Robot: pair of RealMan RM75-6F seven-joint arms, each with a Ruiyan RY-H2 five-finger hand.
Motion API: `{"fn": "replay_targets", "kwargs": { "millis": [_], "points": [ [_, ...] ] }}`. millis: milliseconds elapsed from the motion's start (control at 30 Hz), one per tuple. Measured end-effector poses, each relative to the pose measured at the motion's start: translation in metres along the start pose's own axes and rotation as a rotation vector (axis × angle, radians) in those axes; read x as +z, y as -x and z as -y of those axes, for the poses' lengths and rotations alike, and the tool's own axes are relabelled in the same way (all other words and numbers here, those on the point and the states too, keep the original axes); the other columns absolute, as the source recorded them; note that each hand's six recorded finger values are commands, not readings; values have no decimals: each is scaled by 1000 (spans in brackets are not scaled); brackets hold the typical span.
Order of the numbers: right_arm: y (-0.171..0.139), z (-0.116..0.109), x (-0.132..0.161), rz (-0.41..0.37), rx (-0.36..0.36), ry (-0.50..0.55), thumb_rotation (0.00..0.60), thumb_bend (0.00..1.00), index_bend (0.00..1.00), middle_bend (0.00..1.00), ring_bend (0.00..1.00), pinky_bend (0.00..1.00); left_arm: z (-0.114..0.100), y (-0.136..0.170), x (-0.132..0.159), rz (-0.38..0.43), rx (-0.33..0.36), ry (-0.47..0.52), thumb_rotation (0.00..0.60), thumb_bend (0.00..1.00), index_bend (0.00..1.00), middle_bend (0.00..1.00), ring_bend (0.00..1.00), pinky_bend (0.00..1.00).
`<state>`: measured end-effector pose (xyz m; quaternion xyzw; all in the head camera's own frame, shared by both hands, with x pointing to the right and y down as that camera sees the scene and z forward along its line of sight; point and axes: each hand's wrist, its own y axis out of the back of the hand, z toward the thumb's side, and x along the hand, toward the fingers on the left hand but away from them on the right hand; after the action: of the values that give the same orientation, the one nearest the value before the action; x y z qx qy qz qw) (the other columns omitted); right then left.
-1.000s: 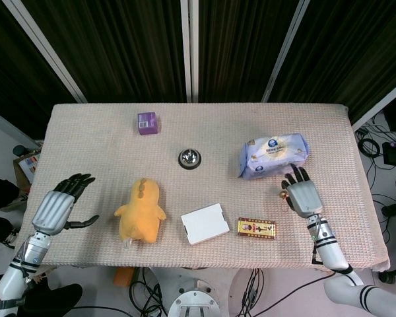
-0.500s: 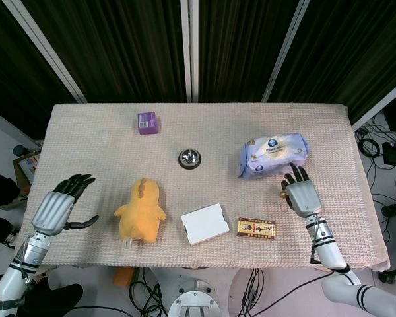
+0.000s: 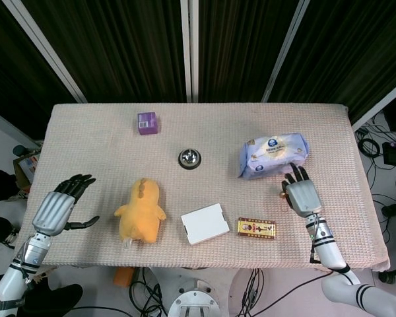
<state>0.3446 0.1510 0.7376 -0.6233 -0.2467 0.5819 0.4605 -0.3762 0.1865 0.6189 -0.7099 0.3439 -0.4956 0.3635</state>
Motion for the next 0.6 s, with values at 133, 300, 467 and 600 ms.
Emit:
{"fn": "replay_targets", "kwargs": {
  "millis": [133,300,467,600],
  "points": [
    [1,-1,0,1,-3,0,600,327,540,285,0,131,0,0,-1,-1,0,-1,363,195,134,112,97,210],
    [1,-1,0,2,-2,-1,600,332,559,288,0,131,1,1,-2,-5,-3,0,368,197,134,113,97,210],
    [1,0,0,2,0,-2,600,338,570,292,0,131,1,1,-2,-4,-3,1,365,197,134,112,97,210],
    [2,-1,0,5,-6,-1,600,345,592,301,0,135,1,1,-3,-5,-5,3,364,197,134,112,97,210]
  ]
}}
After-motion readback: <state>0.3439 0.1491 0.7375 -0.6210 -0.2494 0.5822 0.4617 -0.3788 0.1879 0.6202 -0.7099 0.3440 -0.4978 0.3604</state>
